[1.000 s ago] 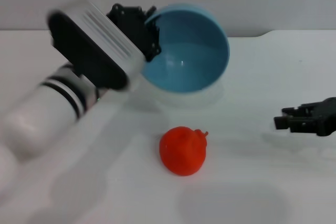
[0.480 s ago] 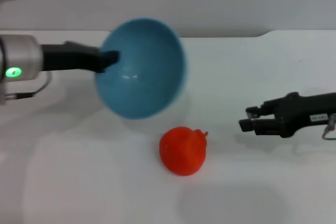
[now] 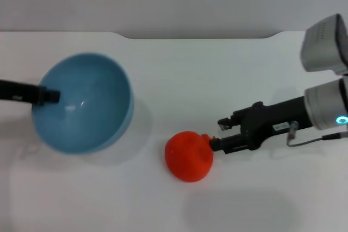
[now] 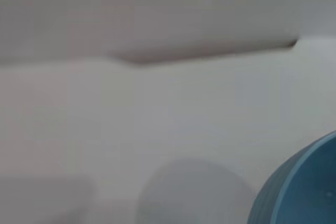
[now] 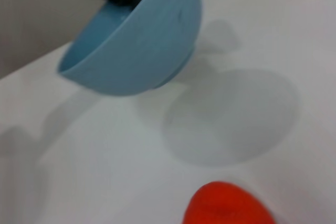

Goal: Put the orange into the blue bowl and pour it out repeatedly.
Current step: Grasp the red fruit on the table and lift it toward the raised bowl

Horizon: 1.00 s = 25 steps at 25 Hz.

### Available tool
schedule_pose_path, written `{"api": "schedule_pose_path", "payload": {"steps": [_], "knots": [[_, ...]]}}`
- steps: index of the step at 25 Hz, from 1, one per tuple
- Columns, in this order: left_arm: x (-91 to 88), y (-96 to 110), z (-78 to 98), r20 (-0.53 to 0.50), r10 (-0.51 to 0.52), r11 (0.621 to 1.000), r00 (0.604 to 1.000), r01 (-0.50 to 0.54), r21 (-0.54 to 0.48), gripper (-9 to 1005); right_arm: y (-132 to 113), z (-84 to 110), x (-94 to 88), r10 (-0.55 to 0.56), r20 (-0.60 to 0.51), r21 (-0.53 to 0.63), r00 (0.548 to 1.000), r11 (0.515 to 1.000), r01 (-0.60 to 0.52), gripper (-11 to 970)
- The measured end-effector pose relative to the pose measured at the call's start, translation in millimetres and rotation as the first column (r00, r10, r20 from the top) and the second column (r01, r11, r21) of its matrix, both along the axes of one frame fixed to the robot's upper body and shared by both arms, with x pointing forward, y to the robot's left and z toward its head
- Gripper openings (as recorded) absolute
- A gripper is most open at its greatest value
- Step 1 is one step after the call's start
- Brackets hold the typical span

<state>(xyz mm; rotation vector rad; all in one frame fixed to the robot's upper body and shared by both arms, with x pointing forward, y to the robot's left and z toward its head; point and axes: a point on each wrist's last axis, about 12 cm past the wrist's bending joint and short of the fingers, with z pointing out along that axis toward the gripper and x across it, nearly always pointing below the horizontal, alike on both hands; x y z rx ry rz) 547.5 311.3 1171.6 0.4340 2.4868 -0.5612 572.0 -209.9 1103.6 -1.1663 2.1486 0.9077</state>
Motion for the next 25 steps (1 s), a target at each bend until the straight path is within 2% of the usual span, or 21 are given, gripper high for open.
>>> {"api": "schedule_pose_path", "payload": {"steps": [2, 4, 8, 20, 25], "knots": [[-2.4, 0, -1.8, -0.058, 0.009, 0.999, 0.998, -0.007, 0.035, -2, 5, -3.8, 3.2, -0.015, -0.007, 0.006, 1.000, 1.000, 0.015, 559], [-3.3, -3, -4.0, -0.099, 0.015, 0.998, 0.995, -0.009, 0.059, -2, 11, -6.7, 7.2, -0.039, -0.024, 0.038, 0.999, 0.998, 0.040, 627], [-5.1, -10, -9.0, -0.147, 0.005, 0.996, 0.989, 0.008, 0.090, -2, 19, -11.8, 11.8, -0.045, -0.025, 0.051, 0.999, 0.998, 0.046, 627], [-5.1, -22, -9.5, -0.164, -0.031, 0.994, 0.986, 0.048, 0.101, -2, 35, -43.7, 6.2, -0.035, -0.036, -0.041, 0.999, 0.999, 0.034, 626], [-4.4, -26, -9.4, -0.163, -0.047, 0.993, 0.986, 0.064, 0.103, -2, 34, -46.2, 3.3, -0.024, -0.050, -0.049, 0.998, 0.999, 0.022, 550]]}}
